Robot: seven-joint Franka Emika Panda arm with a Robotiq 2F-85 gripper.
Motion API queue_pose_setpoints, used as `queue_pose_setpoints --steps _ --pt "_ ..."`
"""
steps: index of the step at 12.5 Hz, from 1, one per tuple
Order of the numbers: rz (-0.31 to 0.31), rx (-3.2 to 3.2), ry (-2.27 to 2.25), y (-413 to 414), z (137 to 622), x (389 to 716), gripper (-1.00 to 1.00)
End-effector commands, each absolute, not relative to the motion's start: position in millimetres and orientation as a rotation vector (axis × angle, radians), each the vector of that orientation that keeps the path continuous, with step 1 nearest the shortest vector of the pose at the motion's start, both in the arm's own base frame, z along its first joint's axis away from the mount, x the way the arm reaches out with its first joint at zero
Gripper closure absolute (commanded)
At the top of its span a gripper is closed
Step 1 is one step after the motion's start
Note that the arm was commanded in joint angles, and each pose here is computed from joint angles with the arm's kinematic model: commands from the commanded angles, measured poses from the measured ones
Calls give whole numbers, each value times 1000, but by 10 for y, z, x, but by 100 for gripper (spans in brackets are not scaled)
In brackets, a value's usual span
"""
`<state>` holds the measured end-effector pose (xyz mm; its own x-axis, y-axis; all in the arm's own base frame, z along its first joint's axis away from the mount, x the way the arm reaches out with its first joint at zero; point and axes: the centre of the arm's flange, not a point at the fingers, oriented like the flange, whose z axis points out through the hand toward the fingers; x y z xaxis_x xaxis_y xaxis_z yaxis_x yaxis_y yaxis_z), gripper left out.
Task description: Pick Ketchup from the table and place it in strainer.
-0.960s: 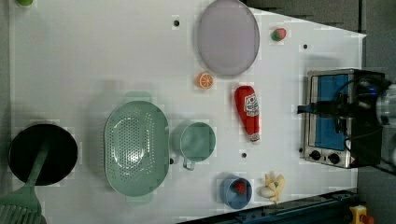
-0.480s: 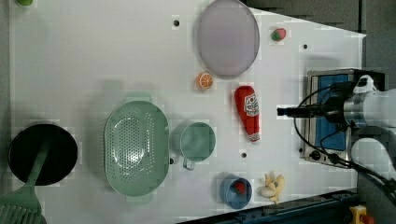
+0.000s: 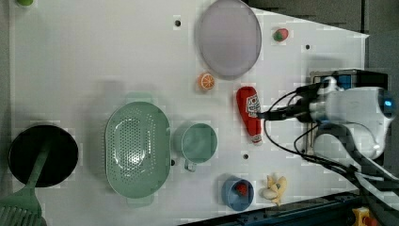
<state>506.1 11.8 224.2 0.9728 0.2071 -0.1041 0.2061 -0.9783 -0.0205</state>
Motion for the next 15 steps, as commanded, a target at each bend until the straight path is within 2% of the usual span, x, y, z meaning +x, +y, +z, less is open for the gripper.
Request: queue_pose_setpoints --steps 1,5,7,8,11,12,15 --pt "133 -3103 -399 91 2082 5061 -100" --pt "78 -3092 -396 111 1734 5024 -100" --pt "89 -3087 -391 113 1604 4978 -100" --pt "89 -3086 -389 110 1569 4968 -92" --pt "60 -3089 -381 107 1574 4973 -21" --pt "44 -3092 -380 99 1629 4993 -18" --pt "-59 -3113 -375 53 2048 5128 -18"
